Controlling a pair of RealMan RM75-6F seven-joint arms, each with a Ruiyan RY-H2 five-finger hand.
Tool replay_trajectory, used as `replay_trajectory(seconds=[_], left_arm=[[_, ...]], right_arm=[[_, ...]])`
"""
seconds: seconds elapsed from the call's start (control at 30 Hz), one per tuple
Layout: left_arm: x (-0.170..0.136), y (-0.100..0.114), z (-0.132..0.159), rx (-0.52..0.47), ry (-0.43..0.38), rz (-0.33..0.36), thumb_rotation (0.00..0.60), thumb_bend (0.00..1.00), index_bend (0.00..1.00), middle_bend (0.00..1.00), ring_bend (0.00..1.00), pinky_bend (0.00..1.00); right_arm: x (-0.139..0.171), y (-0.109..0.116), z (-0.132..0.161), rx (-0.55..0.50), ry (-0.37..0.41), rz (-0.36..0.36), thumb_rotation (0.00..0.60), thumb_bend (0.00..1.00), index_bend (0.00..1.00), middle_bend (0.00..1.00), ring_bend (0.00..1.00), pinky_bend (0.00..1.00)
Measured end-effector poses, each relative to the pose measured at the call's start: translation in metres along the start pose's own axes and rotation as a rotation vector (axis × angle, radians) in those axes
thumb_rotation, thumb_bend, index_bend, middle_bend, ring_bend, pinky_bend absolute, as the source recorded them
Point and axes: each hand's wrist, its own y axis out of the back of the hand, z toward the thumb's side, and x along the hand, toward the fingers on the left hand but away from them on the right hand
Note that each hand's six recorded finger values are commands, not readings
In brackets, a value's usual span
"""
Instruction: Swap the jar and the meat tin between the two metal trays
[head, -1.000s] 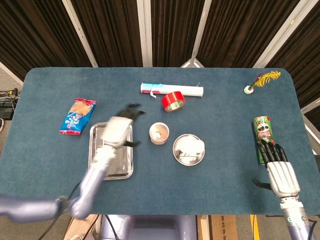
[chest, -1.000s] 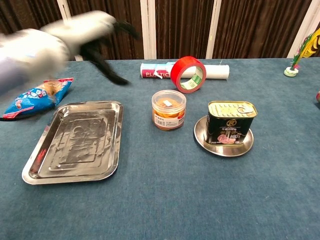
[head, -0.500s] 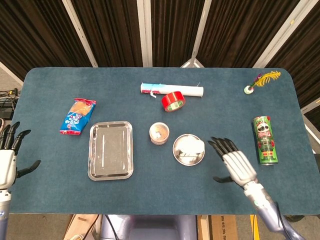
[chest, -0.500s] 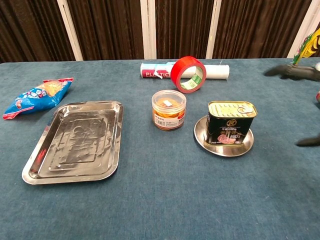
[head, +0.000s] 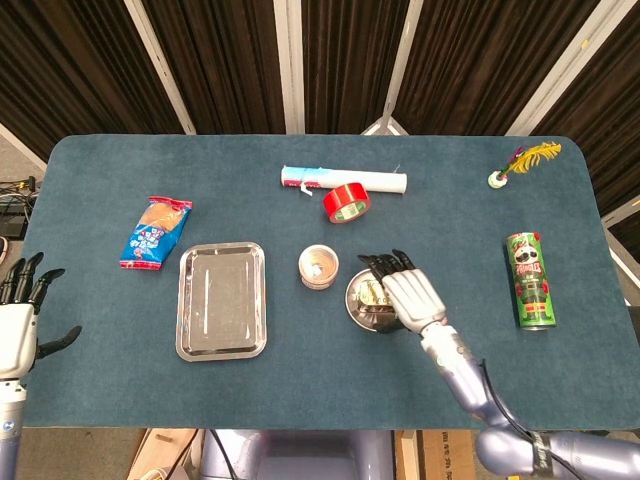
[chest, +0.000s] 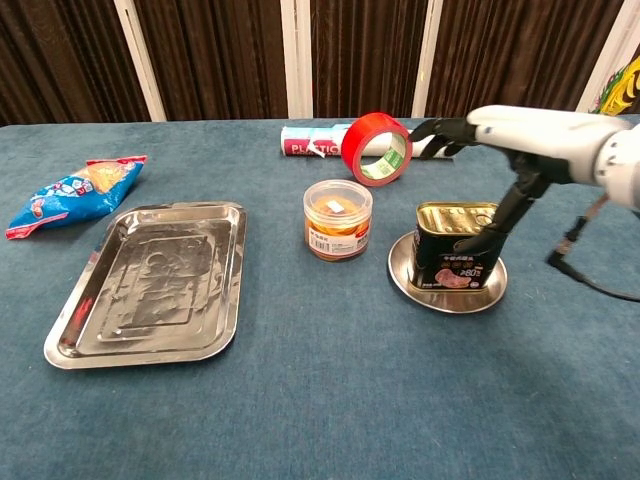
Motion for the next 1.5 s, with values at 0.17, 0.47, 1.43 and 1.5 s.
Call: replay_trajectory(seconds=[0.17,0.47,1.43,1.5], left_arm=[[0.001,0.001,-0.002,-0.006,0.013,0.012,0.6,0.15,0.24,0.02,0.0,0.16],[0.003,0.003,-0.006,-0.019,0.032,0.025,0.6,0.15,0.26,0.02,0.0,0.15],[0.002,0.001,-0.006,-0.062,0.047,0.01,0.6,0.13,0.27,0.01,0.0,0.13],[0.002,0.001,-0.006,-0.063,0.047,0.01,0.6,0.13,0.27,0.01,0.0,0.13]], right_arm=[[-0.014,-0.007,0.003,0.044,-0.025,0.017,0.6,0.01,0.25,0.23,0.18,0.0],[-0.028,-0.018,-0.012,0.081,-0.085,0.018,0.6,0.0,0.34,0.33,0.23,0.0],[-0.031,-0.029,-0.033,0.154,-0.134,0.0,0.6,0.39,0.6,0.57,0.41,0.0],[-0.03,-0.026,-0.03,0.151,-0.125,-0.005,0.6,0.4,0.61,0.57,0.41,0.0]])
